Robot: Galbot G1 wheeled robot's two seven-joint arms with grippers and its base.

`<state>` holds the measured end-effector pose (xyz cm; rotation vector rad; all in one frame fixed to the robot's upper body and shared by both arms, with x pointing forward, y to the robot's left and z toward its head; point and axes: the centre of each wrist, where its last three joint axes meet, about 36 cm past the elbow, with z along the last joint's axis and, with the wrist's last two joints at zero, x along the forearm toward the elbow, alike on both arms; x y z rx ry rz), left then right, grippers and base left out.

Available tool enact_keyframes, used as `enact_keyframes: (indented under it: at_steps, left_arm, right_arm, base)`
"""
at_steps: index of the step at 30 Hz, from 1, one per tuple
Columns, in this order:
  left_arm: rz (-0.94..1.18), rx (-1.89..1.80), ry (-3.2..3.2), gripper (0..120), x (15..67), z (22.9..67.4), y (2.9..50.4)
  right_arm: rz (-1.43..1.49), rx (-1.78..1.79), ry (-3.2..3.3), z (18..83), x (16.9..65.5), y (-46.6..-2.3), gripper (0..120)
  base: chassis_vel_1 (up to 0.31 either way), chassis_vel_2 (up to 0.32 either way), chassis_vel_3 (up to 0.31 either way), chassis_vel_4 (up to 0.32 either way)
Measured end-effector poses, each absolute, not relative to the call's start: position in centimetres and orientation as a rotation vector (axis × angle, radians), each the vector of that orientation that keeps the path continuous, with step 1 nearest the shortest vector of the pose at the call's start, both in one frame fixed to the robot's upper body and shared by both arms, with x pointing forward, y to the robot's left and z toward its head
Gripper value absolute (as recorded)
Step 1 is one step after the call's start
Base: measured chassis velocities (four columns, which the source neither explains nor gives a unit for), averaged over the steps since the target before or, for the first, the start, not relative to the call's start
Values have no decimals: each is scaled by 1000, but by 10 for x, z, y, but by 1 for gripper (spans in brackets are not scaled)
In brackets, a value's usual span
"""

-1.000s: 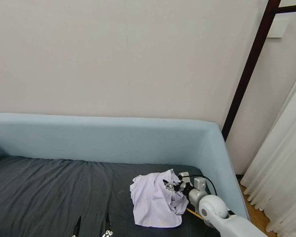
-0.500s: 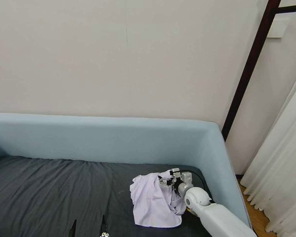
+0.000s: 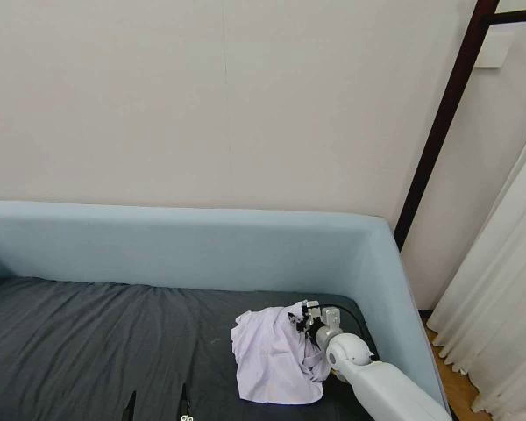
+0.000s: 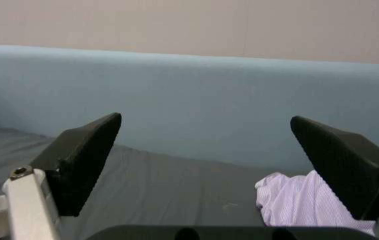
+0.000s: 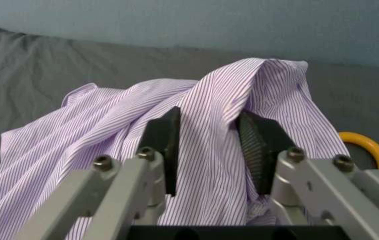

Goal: Pick up the clothes from the sofa and hang them on the clothes hanger.

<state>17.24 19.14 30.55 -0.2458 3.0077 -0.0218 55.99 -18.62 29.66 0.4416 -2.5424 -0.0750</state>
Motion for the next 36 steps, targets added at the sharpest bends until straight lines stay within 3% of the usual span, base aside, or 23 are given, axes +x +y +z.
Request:
enact_keyframes:
  at_steps: [9,16,22,25,36]
  left_arm:
    - [-30,-244,3010,100,173,304,189]
    - [-19,-242,3012,100,172,304,194]
    - [-33,-245,3007,100,174,305,194]
    - [-42,-241,3001,100,177,305,192]
    - [-61,-235,2999,100,178,306,188]
  right_arm:
    - [-77,443,-2537,293,557,-183,0]
    - [-174,413,-2594,318,560,-186,0]
    - [-310,428,-2668,372,557,-197,0]
    - [-396,505,-2722,429,545,-202,0]
    - [-437,617,-2799,516,523,-220,0]
  base:
    - [0,0,0,0]
    - [0,0,0,0]
    - [0,0,0,0]
    - [0,0,0,0]
    - [0,0,0,0]
